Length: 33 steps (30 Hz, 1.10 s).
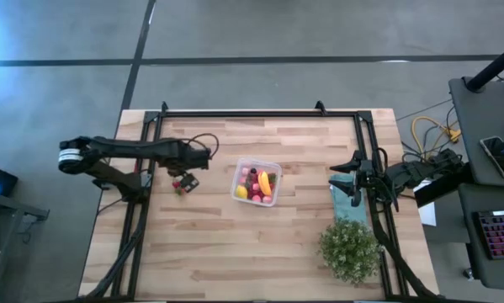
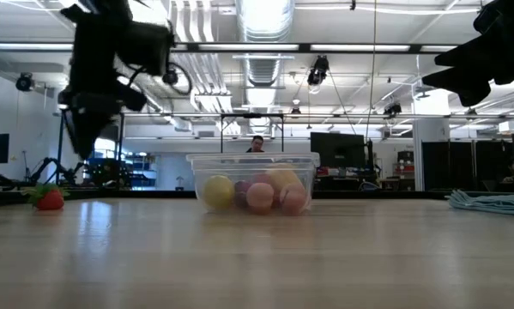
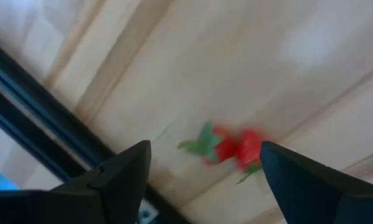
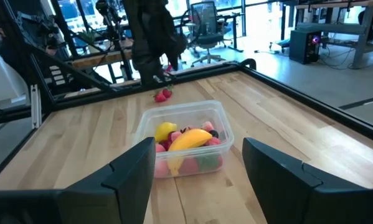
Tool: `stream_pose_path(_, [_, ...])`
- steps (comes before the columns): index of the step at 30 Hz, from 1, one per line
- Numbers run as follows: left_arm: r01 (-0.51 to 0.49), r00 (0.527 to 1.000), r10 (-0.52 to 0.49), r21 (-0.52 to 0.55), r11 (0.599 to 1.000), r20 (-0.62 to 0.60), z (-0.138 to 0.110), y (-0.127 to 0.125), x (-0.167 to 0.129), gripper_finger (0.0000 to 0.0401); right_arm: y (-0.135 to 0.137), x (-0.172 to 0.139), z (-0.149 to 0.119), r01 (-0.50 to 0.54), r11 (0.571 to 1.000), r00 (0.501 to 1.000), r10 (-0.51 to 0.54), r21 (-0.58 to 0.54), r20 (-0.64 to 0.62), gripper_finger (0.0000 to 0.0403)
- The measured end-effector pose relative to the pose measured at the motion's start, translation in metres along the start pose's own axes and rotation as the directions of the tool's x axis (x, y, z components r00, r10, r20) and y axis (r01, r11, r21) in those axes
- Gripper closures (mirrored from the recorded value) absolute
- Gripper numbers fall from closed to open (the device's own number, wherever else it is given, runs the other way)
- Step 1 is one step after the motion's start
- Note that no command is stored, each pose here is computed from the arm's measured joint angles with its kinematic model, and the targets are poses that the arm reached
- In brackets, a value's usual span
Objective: Pick and placing Produce into tupperware
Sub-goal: Put the strawberry into the transparent bin
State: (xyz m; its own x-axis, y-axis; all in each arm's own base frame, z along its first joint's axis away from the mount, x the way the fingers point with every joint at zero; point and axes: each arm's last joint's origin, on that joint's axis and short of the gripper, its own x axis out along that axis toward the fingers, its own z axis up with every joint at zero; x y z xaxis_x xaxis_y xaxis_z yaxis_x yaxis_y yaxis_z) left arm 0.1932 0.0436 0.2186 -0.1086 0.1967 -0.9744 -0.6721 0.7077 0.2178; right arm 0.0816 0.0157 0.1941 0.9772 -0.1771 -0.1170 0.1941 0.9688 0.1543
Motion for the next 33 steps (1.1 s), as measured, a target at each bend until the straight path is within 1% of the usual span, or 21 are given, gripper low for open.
stream_pose_path(2, [-0.007,1.0,0.01,0.082,0.997,-0.027,-0.011,0.004,0.009,0.0115,0.0,0.0,0.0,0.0,1.0,1.0,0.0,0.0,0.0,0.017])
stream_pose_path(5, [0.038,0.997,-0.024,0.208,0.977,-0.07,-0.028,0.009,0.019,0.0115,0.0,0.0,0.0,0.0,1.0,1.0,0.0,0.0,0.0,0.017])
stream_pose_path(6, [0.059,0.996,-0.041,0.237,0.97,-0.078,-0.033,0.012,0.021,0.0115,0.0,0.0,0.0,0.0,1.0,1.0,0.0,0.0,0.0,0.017])
stream_pose_path(8, [0.085,0.995,-0.071,0.244,0.966,-0.066,-0.041,0.015,0.023,0.0115,0.0,0.0,0.0,0.0,1.0,1.0,0.0,0.0,0.0,0.017])
stream_pose_path(9, [0.092,0.995,-0.08,0.225,0.97,-0.059,-0.044,0.017,0.023,0.0115,0.0,0.0,0.0,0.0,1.0,1.0,0.0,0.0,0.0,0.017])
stream_pose_path(10, [0.096,0.995,-0.088,0.18,0.979,-0.055,-0.046,0.019,0.023,0.0115,0.0,0.0,0.0,0.0,1.0,1.0,0.0,0.0,0.0,0.017])
stream_pose_path(12, [0.109,0.993,-0.108,0.032,0.993,-0.041,-0.046,0.022,0.023,0.0115,0.0,0.0,0.0,0.0,1.0,1.0,0.0,0.0,0.0,0.017])
stream_pose_path(13, [0.134,0.99,-0.136,-0.06,0.989,-0.024,-0.044,0.022,0.022,0.0115,0.0,0.0,0.0,0.0,1.0,1.0,0.0,0.0,0.0,0.017])
stream_pose_path(15, [0.189,0.981,-0.196,-0.231,0.954,-0.004,-0.04,0.022,0.022,0.0115,0.0,0.0,0.0,0.0,1.0,1.0,0.0,0.0,0.0,0.017])
stream_pose_path(17, [0.236,0.971,-0.238,-0.312,0.92,0.032,-0.036,0.021,0.023,0.0115,0.0,0.0,0.0,0.0,1.0,1.0,0.0,0.0,0.0,0.017])
stream_pose_path(21, [0.274,0.961,-0.268,-0.421,0.865,0.075,-0.033,0.018,0.029,0.0115,0.0,0.0,0.0,0.0,1.0,1.0,0.0,0.0,0.0,0.017])
stream_pose_path(25, [0.245,0.967,-0.248,-0.509,0.825,0.064,-0.035,0.016,0.042,0.0115,0.0,0.0,0.0,0.0,1.0,1.0,0.0,0.0,0.0,0.017])
stream_pose_path(27, [0.211,0.975,-0.215,-0.538,0.816,0.057,-0.037,0.017,0.047,0.0115,0.0,0.0,0.0,0.001,1.0,1.0,-0.001,-0.001,-0.002,0.017])
stream_pose_path(29, [0.202,0.977,-0.204,-0.558,0.805,0.058,-0.037,0.017,0.049,0.0115,0.0,0.0,0.0,0.001,1.0,1.0,-0.001,-0.002,-0.003,0.017])
stream_pose_path(33, [0.19,0.98,-0.185,-0.573,0.797,0.069,-0.037,0.018,0.049,0.0115,0.0,0.001,0.0,0.002,1.0,1.0,-0.002,-0.004,-0.006,0.017])
